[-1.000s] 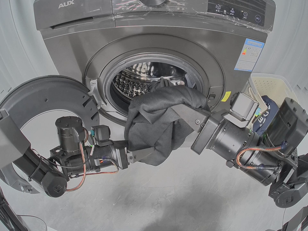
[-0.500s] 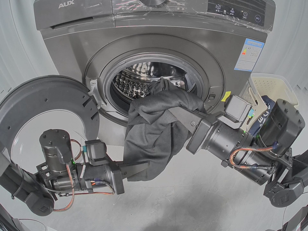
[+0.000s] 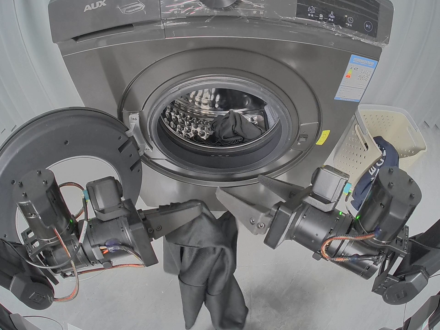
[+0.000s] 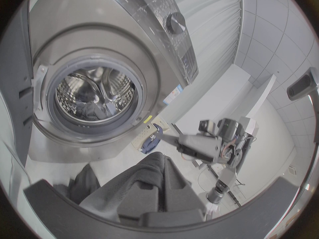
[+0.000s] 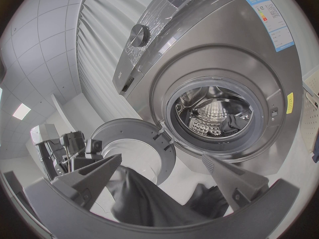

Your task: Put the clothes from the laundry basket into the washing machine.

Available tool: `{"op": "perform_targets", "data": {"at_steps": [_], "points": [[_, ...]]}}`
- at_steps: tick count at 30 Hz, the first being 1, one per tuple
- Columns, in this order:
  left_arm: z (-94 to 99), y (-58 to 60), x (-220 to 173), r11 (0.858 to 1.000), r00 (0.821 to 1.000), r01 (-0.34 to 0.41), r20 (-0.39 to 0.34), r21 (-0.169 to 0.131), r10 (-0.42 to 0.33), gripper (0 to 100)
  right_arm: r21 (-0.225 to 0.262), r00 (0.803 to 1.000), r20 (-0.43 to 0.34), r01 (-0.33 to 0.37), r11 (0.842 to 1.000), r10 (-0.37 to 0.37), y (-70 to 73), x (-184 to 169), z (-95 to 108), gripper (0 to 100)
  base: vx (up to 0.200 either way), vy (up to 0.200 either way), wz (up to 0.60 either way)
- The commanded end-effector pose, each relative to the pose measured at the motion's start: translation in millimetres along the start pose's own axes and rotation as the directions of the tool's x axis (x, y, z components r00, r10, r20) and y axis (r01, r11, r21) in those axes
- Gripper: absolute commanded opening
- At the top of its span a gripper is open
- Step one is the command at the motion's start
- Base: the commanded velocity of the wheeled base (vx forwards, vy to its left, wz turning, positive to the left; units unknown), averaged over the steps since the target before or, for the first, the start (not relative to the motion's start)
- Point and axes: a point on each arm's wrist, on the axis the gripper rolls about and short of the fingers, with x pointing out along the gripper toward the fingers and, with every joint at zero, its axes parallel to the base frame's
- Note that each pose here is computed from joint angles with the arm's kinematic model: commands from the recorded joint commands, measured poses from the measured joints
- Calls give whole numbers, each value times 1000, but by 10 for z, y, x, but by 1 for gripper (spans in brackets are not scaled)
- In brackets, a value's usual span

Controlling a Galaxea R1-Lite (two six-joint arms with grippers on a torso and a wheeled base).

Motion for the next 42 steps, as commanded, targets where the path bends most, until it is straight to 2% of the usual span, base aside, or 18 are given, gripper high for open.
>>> {"op": "perform_targets", "data": {"at_steps": [1,7,14,17,21,33,42], "points": [[127,-28,27,1000,998,-12,58,18,11,0,-20,1000,-20,9,1000,-10,-28,-137,-15,100,0,0,0],[202,-24,78,999,995,-39,98,24,36,0,-78,997,-63,39,996,-44,-124,-270,-98,100,0,0,0],[233,-54,45,999,993,-33,112,29,30,0,-90,996,-79,44,995,-52,-142,-293,-133,100,0,0,0],[253,-70,30,999,992,-30,120,32,26,0,-103,994,-84,61,993,-70,-195,-300,-141,100,0,0,0],[274,-85,27,999,992,-23,129,37,18,0,-152,989,-132,48,987,-68,-232,-349,-232,100,0,0,0],[292,-94,33,999,989,-10,148,45,4,0,-168,980,-176,66,984,-96,-332,-165,-415,100,0,0,0],[301,-99,26,1000,988,-2,151,31,-3,0,-168,982,-162,68,983,-95,-337,-123,-401,100,0,0,0]]}}
